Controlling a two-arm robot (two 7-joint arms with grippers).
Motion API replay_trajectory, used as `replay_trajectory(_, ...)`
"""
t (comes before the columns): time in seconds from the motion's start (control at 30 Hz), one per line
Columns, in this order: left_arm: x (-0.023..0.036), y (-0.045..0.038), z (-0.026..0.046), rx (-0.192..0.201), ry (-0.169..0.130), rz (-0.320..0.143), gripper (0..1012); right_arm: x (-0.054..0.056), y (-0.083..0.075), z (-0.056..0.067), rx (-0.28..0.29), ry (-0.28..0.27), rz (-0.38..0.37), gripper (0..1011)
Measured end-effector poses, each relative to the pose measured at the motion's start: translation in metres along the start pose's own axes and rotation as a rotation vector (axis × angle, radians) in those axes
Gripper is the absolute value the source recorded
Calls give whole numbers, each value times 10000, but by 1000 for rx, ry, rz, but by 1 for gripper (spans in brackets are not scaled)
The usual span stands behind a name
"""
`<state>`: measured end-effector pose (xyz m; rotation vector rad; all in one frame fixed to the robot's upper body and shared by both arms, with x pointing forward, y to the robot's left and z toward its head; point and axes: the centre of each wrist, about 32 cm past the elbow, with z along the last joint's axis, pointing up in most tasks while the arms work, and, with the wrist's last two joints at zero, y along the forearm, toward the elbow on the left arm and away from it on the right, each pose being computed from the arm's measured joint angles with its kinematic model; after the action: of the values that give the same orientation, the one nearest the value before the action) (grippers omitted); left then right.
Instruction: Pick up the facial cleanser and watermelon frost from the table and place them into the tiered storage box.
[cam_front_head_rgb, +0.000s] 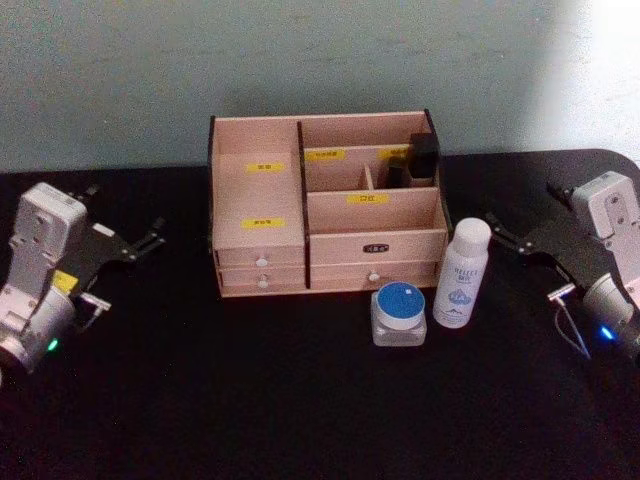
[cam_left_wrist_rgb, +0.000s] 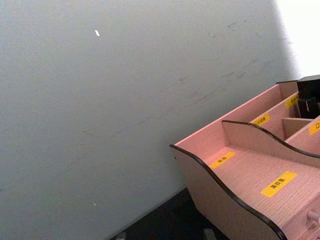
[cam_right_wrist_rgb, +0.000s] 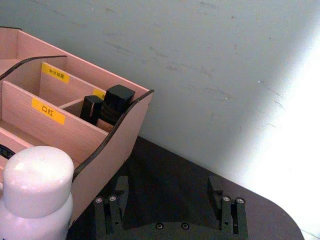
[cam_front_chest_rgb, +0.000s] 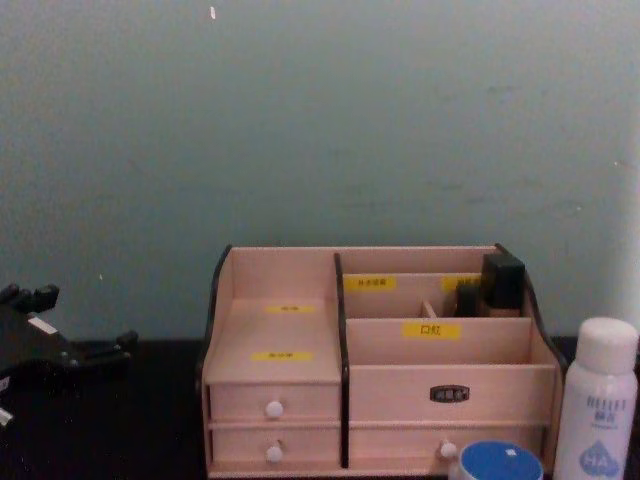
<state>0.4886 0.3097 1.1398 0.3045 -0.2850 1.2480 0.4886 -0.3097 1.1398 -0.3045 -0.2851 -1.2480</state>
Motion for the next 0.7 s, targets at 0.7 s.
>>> replay_trajectory(0.7, 0, 0, 0, 0, 0, 0, 1001, 0, 0, 0, 0, 0, 0, 1002)
